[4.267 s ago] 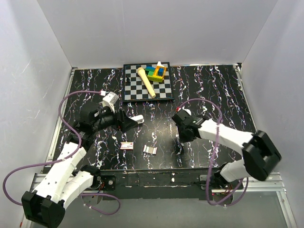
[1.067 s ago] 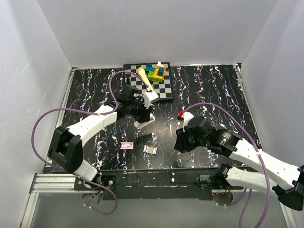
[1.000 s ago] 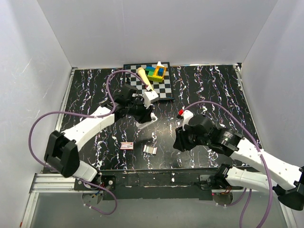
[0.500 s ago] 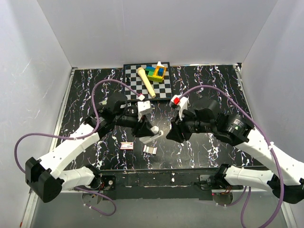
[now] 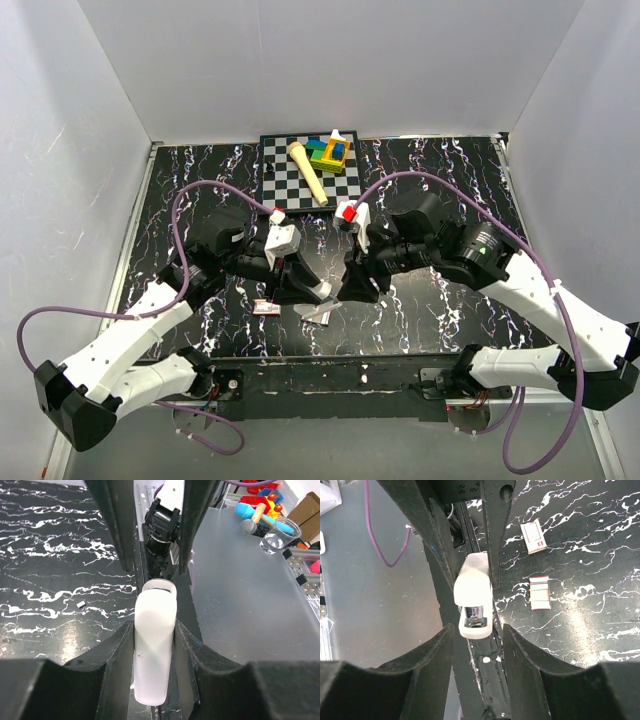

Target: Unload the staples from the stapler

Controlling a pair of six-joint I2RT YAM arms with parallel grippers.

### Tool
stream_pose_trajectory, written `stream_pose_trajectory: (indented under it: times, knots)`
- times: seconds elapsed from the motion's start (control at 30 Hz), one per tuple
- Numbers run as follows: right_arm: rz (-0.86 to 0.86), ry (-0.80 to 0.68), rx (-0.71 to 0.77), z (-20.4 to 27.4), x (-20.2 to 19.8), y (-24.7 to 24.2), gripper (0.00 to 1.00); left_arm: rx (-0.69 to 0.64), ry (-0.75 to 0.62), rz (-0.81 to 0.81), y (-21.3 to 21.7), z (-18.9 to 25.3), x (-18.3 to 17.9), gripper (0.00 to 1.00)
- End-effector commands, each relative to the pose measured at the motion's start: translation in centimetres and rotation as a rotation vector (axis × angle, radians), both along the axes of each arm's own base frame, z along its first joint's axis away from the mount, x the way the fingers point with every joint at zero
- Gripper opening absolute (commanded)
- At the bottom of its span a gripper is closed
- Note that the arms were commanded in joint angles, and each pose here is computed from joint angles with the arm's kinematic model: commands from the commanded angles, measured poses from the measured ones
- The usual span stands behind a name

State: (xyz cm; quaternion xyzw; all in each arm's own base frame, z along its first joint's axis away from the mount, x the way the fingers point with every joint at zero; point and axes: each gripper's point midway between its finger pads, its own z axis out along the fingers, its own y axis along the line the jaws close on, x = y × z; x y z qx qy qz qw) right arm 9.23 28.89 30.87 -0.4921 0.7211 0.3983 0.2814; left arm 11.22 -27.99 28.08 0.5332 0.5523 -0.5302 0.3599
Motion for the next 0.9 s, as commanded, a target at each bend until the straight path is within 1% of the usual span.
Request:
stream_pose_trajectory:
  times: [0.0,0.27,0.67,0.77,0.87]
  knots:
    - [0.065,-0.025,0.043,1.8,-0.6,0.6,0.52,-0.061,-0.019,-0.062,0.2,1.5,-1.5,0.0]
    - [0.093,-0.028,0.044,1.1,-1.0,1.7,0.52,-0.059,-0.02,-0.042,0.2,1.6,-1.2,0.0]
    - [0.071,-0.037,0.028,-0.5,-0.7,3.2,0.51,-0.06,-0.013,-0.023,0.1,1.7,-0.9,0.0]
    - [0.069,-0.036,0.019,-1.1,-0.8,3.4,0.47,-0.063,-0.013,-0.012,0.1,1.8,-0.8,0.0]
    - [0.069,-0.028,0.004,-1.9,-1.0,3.5,0.38,-0.075,-0.022,0.026,0.2,2.1,-0.5,0.0]
